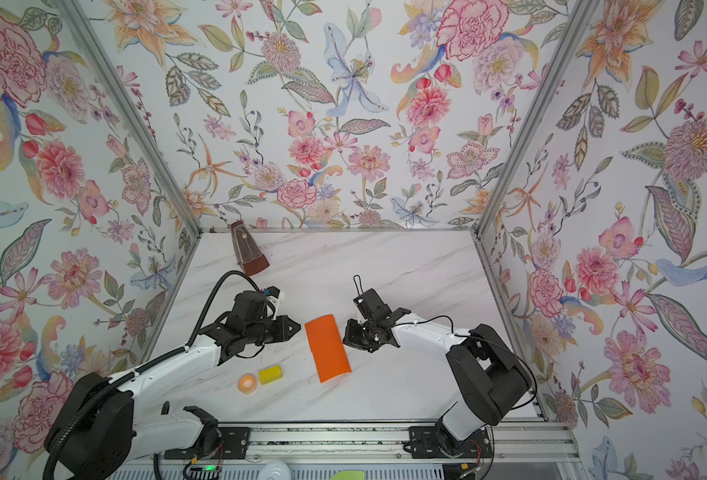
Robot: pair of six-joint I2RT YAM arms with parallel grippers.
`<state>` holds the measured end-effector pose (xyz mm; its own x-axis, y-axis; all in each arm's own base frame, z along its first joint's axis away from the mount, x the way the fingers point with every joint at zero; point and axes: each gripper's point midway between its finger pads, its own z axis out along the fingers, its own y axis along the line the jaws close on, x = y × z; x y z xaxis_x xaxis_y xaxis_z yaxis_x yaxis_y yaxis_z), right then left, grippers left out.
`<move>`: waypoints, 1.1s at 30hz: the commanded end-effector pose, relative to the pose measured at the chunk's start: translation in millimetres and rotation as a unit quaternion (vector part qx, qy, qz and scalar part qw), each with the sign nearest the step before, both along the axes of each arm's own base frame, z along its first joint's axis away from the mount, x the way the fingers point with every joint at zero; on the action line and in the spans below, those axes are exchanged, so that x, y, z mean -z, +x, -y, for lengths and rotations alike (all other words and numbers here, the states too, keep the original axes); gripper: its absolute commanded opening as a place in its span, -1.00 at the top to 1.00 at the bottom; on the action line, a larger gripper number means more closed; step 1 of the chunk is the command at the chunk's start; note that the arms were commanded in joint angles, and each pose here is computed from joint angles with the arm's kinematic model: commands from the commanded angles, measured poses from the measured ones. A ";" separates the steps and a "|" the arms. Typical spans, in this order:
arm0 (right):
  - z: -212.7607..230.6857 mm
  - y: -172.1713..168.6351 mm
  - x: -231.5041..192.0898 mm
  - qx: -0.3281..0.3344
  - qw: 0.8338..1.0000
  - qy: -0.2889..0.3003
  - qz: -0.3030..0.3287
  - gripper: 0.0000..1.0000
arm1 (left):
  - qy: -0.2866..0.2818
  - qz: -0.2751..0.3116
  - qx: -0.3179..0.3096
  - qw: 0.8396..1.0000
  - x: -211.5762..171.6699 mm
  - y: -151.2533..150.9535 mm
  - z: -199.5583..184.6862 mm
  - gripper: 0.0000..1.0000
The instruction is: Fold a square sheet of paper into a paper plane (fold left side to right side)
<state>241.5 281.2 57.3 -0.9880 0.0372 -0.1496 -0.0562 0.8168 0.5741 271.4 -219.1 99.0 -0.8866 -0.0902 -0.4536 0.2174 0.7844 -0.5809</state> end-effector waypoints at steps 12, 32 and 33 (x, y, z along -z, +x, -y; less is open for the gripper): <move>-3.4 -63.1 54.6 -0.090 0.992 -0.051 -0.071 0.82 | -0.013 0.001 0.036 0.999 2.4 3.4 38.1 0.82; -18.5 -81.3 -32.6 -0.276 0.943 -0.052 0.179 -0.02 | 0.041 -0.042 0.076 0.995 42.9 -6.3 54.9 0.93; -15.4 -80.8 -32.9 -0.279 0.937 -0.064 0.200 -0.09 | 0.048 -0.049 0.076 0.995 49.2 -6.3 54.2 0.93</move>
<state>161.2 306.9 93.2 -0.8184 -0.4247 -0.3871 -0.5701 0.6847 0.4540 263.8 -272.6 58.2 -0.9255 0.0509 -0.3754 0.2708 0.7818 -0.5617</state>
